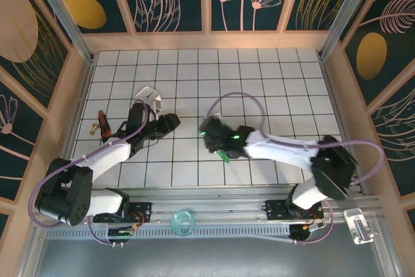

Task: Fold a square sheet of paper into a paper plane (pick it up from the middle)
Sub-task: Turn over the paper at the center of the table, then rotate the paper at the center of the table.

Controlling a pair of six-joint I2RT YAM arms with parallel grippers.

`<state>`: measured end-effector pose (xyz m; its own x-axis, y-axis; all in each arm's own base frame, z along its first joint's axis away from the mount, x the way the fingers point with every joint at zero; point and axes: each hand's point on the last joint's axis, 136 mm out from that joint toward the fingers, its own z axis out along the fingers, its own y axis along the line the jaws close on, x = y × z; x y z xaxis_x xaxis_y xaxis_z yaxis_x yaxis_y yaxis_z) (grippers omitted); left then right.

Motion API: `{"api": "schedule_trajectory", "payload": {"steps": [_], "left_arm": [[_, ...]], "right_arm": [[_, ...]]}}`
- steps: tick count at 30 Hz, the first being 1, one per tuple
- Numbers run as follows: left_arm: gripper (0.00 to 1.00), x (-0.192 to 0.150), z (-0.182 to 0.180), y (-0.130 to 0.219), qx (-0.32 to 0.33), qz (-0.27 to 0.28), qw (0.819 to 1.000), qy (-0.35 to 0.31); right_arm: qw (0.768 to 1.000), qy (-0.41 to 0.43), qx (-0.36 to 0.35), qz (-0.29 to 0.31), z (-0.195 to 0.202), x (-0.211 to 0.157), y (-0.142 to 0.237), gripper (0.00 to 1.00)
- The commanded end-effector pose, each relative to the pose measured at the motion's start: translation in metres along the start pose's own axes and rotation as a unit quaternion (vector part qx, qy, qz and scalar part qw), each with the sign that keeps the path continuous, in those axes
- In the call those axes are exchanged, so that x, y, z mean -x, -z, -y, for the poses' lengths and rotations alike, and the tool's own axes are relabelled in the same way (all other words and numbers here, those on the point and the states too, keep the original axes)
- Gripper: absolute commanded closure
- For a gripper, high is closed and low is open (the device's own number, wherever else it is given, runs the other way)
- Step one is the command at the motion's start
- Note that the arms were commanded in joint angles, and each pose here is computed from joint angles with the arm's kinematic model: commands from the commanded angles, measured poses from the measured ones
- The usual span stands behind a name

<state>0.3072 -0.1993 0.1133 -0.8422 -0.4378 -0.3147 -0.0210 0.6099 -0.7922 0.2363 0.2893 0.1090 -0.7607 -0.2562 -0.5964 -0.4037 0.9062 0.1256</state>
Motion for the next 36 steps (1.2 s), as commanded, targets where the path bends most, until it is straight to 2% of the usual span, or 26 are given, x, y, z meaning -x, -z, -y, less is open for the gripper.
{"api": "schedule_trajectory", "payload": {"steps": [1, 5, 7, 13, 18, 24, 29, 36], "left_arm": [[0.65, -0.024, 0.028, -0.006, -0.046, -0.028, 0.998, 0.009], [0.68, -0.064, 0.068, -0.034, -0.086, -0.097, 0.991, -0.012], [0.67, -0.078, 0.074, -0.05, -0.084, -0.123, 0.989, -0.015], [0.72, -0.084, 0.061, -0.078, -0.06, -0.144, 0.988, -0.018], [0.81, -0.085, 0.046, -0.094, -0.035, -0.154, 0.987, -0.027], [0.89, -0.092, 0.009, -0.11, 0.005, -0.17, 0.985, -0.022], [0.91, -0.09, -0.004, -0.115, 0.011, -0.176, 0.984, -0.025], [0.9, -0.084, -0.015, -0.124, 0.021, -0.197, 0.979, -0.047]], "right_arm": [[0.991, -0.059, 0.123, -0.006, -0.001, -0.009, -0.003, 0.75], [0.988, -0.096, 0.121, -0.009, 0.028, -0.016, -0.019, 0.85], [0.987, -0.109, 0.12, -0.009, 0.032, -0.018, -0.027, 0.88], [0.981, -0.132, 0.138, -0.022, 0.025, -0.029, -0.046, 0.94], [0.983, -0.135, 0.116, -0.045, 0.026, -0.044, -0.059, 0.97], [0.985, -0.133, 0.089, -0.067, 0.025, -0.06, -0.069, 0.98], [0.983, -0.15, 0.065, -0.081, 0.028, -0.07, -0.074, 0.99], [0.976, -0.191, 0.07, -0.077, 0.012, -0.071, -0.069, 0.97]]}}
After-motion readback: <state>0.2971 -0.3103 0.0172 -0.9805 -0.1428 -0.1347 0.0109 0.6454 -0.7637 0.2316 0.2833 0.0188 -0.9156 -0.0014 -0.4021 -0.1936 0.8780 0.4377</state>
